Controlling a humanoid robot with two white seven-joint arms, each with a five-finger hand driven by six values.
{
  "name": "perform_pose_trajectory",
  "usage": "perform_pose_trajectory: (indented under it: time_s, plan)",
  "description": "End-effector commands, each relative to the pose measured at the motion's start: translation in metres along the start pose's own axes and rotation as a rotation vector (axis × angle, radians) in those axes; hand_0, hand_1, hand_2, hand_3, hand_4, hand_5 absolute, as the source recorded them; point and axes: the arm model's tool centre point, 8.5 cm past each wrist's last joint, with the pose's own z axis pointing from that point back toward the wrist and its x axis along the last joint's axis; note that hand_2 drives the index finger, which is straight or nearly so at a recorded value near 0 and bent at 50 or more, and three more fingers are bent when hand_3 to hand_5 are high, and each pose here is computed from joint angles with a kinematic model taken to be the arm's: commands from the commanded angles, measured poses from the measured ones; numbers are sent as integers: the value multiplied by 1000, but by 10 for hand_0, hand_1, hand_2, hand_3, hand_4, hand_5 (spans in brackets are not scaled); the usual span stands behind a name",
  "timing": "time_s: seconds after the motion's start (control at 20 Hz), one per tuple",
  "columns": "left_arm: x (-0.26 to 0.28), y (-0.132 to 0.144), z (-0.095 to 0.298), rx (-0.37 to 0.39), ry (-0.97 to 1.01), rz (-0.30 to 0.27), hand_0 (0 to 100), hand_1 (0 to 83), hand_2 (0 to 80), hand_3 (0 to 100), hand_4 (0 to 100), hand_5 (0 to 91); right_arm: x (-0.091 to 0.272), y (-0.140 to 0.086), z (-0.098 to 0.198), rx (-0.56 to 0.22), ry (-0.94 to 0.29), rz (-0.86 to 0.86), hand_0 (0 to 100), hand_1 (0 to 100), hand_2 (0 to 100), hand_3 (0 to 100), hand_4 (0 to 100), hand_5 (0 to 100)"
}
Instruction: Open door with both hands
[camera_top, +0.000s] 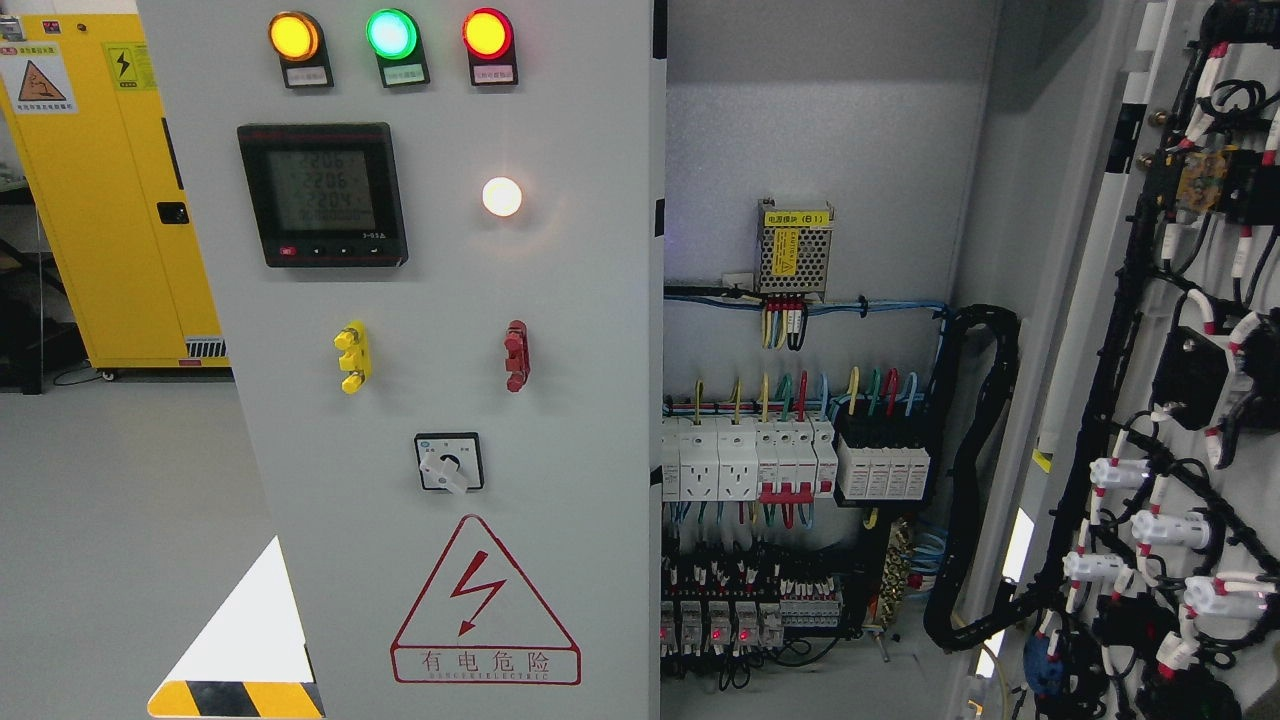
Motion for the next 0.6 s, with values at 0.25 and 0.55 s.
perform_pose_trajectory:
  time_s: [0.25, 0.55]
  plan:
    - [-276, 37, 223, 665, 443, 422, 120, 556, 0, 0, 0, 0, -3, 0, 0, -1, 7, 1, 0, 500, 40, 0, 0, 0]
    - [-339, 44, 297, 884, 717, 552, 120, 556, 0, 0, 0, 0, -3, 1, 0, 1, 5, 0, 0, 500, 40, 0, 0, 0]
